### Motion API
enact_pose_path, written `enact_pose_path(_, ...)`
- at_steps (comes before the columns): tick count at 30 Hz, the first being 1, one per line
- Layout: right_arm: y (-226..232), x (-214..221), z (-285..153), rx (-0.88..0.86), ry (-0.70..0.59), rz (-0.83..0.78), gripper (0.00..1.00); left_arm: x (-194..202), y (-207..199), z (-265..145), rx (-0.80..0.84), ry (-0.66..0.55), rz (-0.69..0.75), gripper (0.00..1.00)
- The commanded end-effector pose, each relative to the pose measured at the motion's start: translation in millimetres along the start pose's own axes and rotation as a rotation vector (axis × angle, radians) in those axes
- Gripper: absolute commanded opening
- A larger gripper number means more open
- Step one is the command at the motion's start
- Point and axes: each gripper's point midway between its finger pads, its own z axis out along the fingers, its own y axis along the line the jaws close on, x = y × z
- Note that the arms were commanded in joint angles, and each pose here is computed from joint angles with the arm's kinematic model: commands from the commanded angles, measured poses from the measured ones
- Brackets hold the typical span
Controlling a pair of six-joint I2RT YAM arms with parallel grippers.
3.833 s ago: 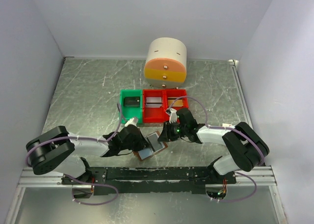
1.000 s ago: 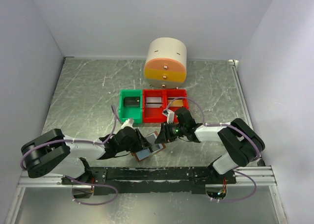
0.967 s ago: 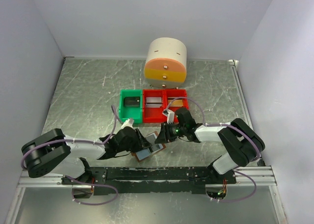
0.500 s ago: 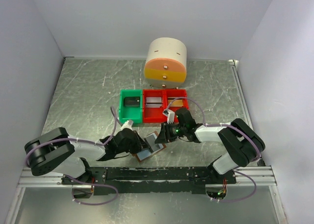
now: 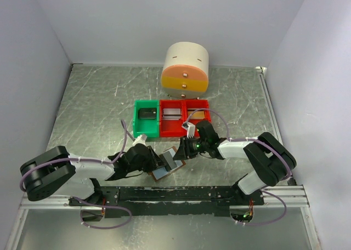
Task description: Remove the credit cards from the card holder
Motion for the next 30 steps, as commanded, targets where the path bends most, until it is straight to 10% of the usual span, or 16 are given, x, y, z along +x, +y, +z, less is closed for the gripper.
enact_pose_path(1,-18.2,17.8,-1.1,0.075,0.038,0.035,0.29,1.7,8.3,1.6,-0.03,0.002,0.02,0.38)
enact_pose_path(30,-19.2,21.0,2.7,0.06,0.056,0.039,0.29,5.8,21.4,8.2,-0.016,-0.007,-0.063,0.35)
